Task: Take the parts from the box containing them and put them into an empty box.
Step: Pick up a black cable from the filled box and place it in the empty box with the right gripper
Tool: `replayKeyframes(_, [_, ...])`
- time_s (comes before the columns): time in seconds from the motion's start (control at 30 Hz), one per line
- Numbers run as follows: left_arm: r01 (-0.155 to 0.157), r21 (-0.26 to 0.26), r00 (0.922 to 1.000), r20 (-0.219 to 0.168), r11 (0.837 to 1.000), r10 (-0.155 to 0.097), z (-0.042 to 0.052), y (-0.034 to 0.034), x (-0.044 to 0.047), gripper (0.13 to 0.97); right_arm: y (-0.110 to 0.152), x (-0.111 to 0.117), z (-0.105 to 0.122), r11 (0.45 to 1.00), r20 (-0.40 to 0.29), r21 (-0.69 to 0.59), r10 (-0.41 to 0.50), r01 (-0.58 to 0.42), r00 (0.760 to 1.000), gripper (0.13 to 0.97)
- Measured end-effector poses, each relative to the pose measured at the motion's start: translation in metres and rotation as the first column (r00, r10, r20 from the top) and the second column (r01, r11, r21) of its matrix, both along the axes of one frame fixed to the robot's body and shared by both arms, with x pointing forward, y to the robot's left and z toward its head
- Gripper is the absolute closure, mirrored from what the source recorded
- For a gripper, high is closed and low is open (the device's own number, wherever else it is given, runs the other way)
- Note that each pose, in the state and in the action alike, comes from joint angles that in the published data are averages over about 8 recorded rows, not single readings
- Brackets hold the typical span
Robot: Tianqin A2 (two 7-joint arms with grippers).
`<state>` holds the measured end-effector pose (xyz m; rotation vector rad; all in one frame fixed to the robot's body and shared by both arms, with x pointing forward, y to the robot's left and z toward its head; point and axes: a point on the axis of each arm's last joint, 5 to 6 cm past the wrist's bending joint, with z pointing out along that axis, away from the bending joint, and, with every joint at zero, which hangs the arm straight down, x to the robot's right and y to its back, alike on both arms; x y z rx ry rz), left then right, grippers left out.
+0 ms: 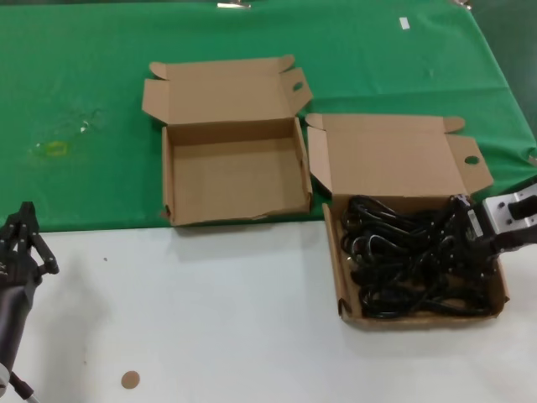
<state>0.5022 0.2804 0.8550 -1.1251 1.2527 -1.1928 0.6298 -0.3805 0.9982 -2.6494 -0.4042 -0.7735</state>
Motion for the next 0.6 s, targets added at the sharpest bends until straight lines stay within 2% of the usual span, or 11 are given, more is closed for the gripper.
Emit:
replayKeyframes(0.17, [0.000,0.000,1.0000,0.000,1.000,0.000,0.0000,0.0000,0.0000,0.953,0.003,-0.002,0.015,1.000,-0.007,0.014,-0.001,0.001,1.000,0.865])
replayKeyframes(0.33, [0.000,0.000,1.0000,0.000,1.000,0.000,0.0000,0.0000,0.0000,0.953,0.011,0.000,0.040,0.999,0.004,0.044,0.004,-0.004,1.000,0.870])
replayKeyframes(0.6, [0.000,0.000,1.0000,0.000,1.000,0.000,0.0000,0.0000,0.0000,0.953,0.037,0.021,0.081,0.996,0.059,0.085,0.026,-0.031,0.998,0.875])
